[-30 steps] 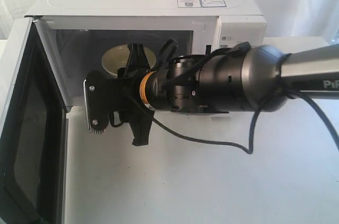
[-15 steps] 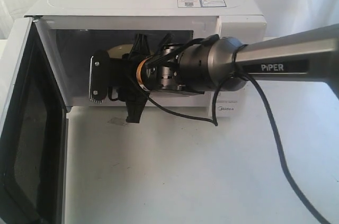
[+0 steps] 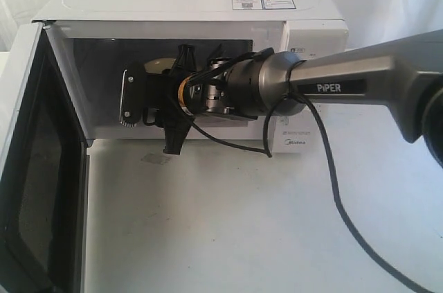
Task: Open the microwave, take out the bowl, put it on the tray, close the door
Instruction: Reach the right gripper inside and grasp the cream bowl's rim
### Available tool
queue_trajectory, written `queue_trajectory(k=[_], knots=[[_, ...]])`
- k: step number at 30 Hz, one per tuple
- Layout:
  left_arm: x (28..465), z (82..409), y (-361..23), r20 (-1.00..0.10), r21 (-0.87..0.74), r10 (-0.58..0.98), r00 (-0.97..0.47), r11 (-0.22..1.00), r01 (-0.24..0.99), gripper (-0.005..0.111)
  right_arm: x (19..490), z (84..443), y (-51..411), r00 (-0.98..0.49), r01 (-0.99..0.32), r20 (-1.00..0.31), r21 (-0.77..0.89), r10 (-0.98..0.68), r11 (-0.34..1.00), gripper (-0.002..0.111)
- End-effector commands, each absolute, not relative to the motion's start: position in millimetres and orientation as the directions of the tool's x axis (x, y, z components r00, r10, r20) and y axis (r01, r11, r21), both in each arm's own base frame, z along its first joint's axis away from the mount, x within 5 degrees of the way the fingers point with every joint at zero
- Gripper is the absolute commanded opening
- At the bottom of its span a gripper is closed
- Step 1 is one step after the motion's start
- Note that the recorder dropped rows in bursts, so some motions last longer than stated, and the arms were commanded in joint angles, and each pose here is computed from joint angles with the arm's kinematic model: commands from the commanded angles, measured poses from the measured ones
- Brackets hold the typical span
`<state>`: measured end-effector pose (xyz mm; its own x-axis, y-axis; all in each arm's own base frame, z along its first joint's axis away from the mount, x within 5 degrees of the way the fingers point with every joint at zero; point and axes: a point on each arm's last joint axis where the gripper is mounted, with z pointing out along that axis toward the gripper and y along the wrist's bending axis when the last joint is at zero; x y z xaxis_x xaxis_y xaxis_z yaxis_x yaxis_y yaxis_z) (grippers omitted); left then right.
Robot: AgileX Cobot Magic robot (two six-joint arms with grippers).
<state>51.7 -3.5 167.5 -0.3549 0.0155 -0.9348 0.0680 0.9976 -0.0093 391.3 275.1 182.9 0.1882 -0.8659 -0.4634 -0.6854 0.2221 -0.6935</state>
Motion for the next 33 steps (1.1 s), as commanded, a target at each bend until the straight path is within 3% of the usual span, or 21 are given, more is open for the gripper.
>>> queue_trajectory(k=[1,19,24,30,33], knots=[[52,166,-4,-0.935,-0.016,0.009,-0.355,0.998,0.067,0.000,396,183,276,0.205,-0.686,-0.505,-0.685,-0.838,0.245,0.046],[52,166,-4,-0.935,-0.016,0.009,-0.355,0.998,0.067,0.000,414,168,276,0.183,-0.683,-0.505,-0.682,-0.844,0.260,0.045],[52,166,-4,-0.935,-0.016,0.009,-0.355,0.998,0.067,0.000,415,168,276,0.171,-0.686,-0.519,-0.673,-0.838,0.277,0.034],[52,166,-4,-0.935,-0.016,0.009,-0.355,0.998,0.067,0.000,415,165,271,0.101,-0.691,-0.506,-0.655,-0.857,0.306,0.001],[52,166,-4,-0.935,-0.016,0.009,-0.355,0.998,0.067,0.000,415,166,271,0.082,-0.694,-0.524,-0.641,-0.848,0.329,0.000]])
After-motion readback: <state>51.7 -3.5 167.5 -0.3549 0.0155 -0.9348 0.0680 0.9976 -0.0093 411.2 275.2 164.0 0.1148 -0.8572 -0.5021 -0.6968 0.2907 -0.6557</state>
